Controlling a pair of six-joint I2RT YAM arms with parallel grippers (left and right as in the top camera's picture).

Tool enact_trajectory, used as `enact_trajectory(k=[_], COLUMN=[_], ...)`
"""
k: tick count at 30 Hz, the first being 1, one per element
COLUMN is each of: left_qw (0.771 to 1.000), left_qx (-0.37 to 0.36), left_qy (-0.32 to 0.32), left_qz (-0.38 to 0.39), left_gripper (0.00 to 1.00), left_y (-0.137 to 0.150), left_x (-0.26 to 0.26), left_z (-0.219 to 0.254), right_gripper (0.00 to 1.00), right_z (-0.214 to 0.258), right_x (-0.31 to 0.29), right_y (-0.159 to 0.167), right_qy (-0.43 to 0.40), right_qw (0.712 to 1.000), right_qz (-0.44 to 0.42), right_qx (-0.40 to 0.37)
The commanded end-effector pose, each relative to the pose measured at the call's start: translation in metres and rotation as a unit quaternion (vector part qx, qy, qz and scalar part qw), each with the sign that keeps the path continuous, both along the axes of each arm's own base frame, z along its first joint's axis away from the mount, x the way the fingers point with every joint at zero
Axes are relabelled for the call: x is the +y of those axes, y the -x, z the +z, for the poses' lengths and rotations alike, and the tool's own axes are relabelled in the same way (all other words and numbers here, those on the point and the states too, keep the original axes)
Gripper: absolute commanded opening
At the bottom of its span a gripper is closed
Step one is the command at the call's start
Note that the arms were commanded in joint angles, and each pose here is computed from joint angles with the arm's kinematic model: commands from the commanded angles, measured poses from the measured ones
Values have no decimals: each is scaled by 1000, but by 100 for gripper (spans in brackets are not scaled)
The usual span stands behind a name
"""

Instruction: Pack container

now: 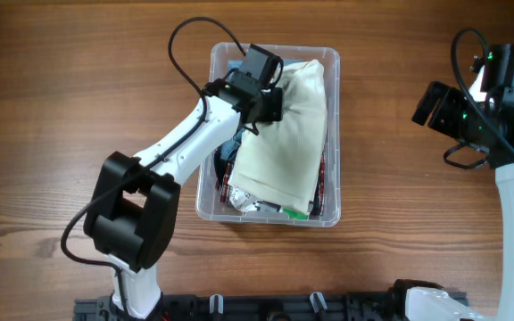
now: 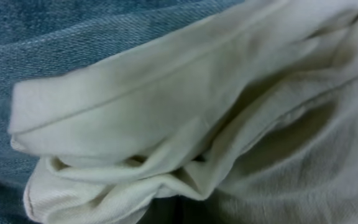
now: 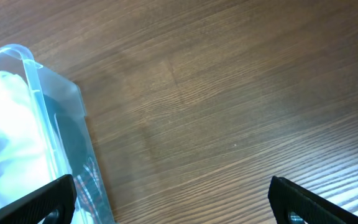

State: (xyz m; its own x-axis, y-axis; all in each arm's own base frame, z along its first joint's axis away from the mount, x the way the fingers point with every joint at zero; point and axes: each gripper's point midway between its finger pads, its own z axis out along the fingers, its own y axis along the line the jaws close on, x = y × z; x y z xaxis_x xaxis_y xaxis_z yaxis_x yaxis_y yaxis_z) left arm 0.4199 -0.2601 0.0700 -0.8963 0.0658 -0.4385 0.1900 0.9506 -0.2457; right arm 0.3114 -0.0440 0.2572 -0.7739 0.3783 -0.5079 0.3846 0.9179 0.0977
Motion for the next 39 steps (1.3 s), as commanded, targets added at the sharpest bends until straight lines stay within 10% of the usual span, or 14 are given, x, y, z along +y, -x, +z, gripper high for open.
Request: enact_trajectory(k=[1,7,11,13,16,25,30,39], left_qw=[980,954,945,947,956,992,967,943], left_qx=[170,200,231,240,231,-23,-191,-196], left_qy=[-99,-110,-66,-52,-57,-18,-17,-30], left_qz=[38,192,221,208,171,123,170,266], left_gripper=[4,6,30,62,73,100,100,100], left_y=[65,66,60,59,59,16,21,14], left_x=[45,88,101,102,102,110,150,232], left_z=[-119,-129,-129,-128,-117,67,186,195], right_gripper=[100,100,100,100,100,100,100,100], right_z=[-5,-6,-6,-6,-6,-5,9,19], right_x=[2,2,2,2,2,5,60,125], right_y=[-1,0,0,0,0,-2,-27,-97], right_qy=[-5,-5,-5,-5,-5,-8,10,61], right_qw=[1000,1000,1000,1000,1000,1000,986,943], right_qz=[9,9,9,9,9,13,163,293], right_qx=[9,10,11,10,10,6,-44,-145])
